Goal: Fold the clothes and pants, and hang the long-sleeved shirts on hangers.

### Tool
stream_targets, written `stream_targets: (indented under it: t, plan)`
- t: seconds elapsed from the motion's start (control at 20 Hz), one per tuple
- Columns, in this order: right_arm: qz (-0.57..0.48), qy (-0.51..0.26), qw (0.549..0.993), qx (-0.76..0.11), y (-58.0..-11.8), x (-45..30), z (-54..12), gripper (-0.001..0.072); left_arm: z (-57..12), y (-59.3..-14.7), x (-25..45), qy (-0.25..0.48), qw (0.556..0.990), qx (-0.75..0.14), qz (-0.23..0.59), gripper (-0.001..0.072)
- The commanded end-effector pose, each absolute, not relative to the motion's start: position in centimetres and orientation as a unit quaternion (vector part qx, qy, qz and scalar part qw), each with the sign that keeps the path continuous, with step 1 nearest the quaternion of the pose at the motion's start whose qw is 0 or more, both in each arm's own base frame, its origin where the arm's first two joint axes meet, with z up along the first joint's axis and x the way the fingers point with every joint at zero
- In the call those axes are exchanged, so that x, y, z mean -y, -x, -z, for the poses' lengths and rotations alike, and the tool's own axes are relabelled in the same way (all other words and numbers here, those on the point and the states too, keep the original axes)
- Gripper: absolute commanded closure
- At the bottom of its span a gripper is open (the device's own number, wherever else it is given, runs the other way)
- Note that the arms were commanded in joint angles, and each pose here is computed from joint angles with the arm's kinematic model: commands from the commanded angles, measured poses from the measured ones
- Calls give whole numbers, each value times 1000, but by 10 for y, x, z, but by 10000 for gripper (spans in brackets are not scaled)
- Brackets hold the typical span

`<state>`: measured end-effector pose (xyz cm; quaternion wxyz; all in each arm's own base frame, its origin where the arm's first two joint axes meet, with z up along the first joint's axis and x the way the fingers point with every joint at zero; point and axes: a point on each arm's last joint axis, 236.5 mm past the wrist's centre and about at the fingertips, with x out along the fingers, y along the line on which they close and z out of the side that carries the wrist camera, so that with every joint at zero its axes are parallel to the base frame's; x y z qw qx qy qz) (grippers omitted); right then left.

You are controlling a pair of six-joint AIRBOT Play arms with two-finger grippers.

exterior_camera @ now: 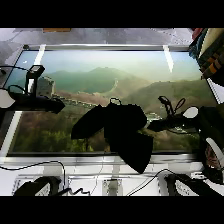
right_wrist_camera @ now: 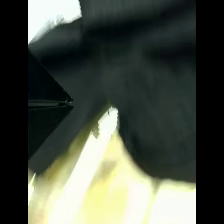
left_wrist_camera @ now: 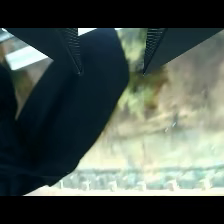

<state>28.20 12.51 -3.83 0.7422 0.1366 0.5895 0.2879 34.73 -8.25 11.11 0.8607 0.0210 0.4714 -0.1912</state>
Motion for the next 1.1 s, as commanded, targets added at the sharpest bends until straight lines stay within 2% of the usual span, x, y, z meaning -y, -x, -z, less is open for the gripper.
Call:
stream_targets:
  t: [0.0,0.05,0.25,0.5,0.6,0.7,0.75,0.95,1.0,1.05]
  plan:
    - [-350,-276,727,-523,-282,-175,15,388,-114,-344,95,4,857,-471,209,261]
    - [-343,-279,726,-527,-279,-182,24,183,-114,-344,95,4,857,-471,210,262]
    - [-324,-274,710,-562,-262,-211,48,182,-114,-344,96,4,857,-471,210,261]
    - [-281,-286,710,-579,-266,-223,67,202,-114,-344,96,4,857,-471,210,261]
    - [-290,-289,711,-572,-268,-226,62,278,-114,-344,96,4,857,-471,210,262]
    - [-303,-280,721,-557,-277,-229,52,279,-114,-344,96,4,857,-471,210,261]
    - [-308,-278,725,-550,-282,-230,45,321,-114,-344,96,4,856,-472,210,261]
    - [-318,-275,738,-528,-299,-234,27,592,-109,-343,95,5,854,-476,210,264]
    - [-318,-274,740,-525,-301,-234,25,692,-102,-340,95,14,850,-485,205,321]
    - [-319,-273,741,-523,-303,-234,23,693,-92,-336,95,20,843,-497,202,428]
